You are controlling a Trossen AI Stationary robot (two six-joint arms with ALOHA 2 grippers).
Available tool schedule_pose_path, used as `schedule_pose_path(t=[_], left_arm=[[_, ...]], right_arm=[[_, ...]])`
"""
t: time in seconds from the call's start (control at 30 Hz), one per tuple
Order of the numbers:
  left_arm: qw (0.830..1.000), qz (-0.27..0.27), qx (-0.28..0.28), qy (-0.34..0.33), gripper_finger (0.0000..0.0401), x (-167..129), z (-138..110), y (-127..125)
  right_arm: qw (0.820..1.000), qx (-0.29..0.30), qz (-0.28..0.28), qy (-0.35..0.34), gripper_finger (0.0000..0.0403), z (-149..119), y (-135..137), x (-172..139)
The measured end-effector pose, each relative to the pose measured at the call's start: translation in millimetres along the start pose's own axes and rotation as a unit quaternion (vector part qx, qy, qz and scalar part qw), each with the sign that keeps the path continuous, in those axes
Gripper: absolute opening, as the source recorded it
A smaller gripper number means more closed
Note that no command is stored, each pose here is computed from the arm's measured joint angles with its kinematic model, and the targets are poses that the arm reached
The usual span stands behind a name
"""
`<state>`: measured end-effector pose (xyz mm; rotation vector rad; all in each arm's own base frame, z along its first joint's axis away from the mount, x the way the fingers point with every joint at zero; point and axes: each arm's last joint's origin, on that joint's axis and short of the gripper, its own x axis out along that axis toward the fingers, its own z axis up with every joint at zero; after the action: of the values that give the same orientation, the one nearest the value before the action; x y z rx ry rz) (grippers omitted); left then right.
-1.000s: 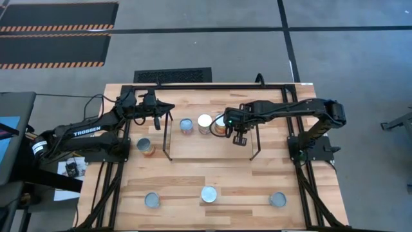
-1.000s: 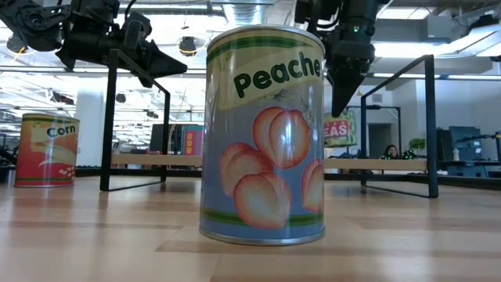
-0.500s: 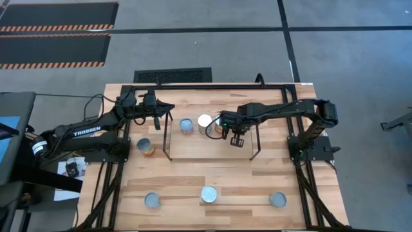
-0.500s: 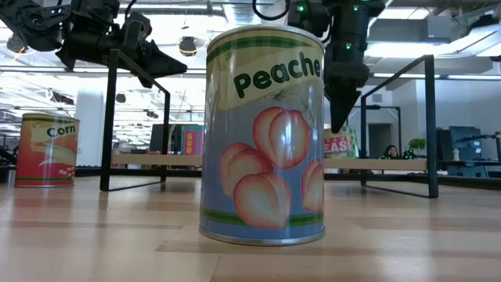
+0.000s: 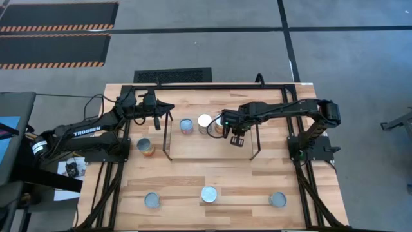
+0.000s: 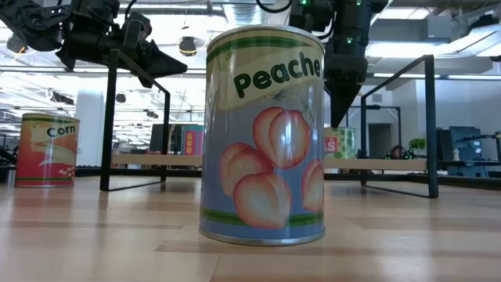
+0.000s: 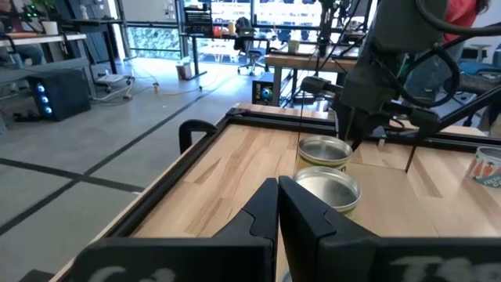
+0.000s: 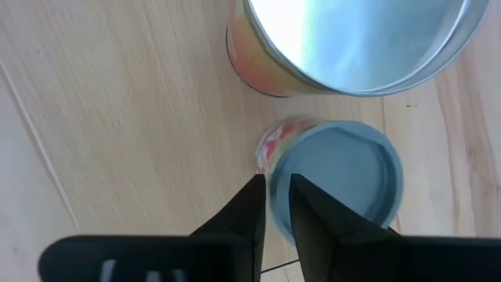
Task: Pick and place cans onto a shelf
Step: Put the canned peas on the shelf, then put the canned peaches on the shelf
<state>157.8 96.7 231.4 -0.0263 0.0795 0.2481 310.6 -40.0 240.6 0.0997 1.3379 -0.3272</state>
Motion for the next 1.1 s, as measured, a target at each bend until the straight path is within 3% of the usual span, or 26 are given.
schedule_pose_path(t=[0.2,0.4,0.5,0.63,0.8,1.1], left_arm=[[1.000,0.000,0.000,0.000,0.0000,0.0,0.0,0.0],[1.000,0.000,0.000,0.000,0.0000,0.0,0.0,0.0],[1.000,-0.001,0.000,0.000,0.0000,0.0,0.0,0.0],[1.000,-0.002,0.001,0.000,0.0000,0.0,0.0,-0.1],[1.000,-0.013,0.002,0.000,0.0000,0.0,0.0,-0.7],[0.998,-0.059,0.013,-0.003,0.0000,-0.4,0.4,-3.8]], right_arm=[[1.000,-0.011,-0.001,0.001,0.0081,0.0,0.7,-1.2],[0.998,-0.063,-0.015,-0.020,0.0041,8.7,12.8,-33.5],[0.993,-0.090,-0.007,-0.071,0.0010,7.1,19.0,-56.1],[0.983,-0.092,0.023,-0.160,0.0013,0.6,24.0,-75.6],[0.948,-0.103,0.078,-0.290,0.0005,-13.1,31.0,-85.8],[0.857,-0.119,0.105,-0.491,0.0004,-44.2,49.6,-74.7]])
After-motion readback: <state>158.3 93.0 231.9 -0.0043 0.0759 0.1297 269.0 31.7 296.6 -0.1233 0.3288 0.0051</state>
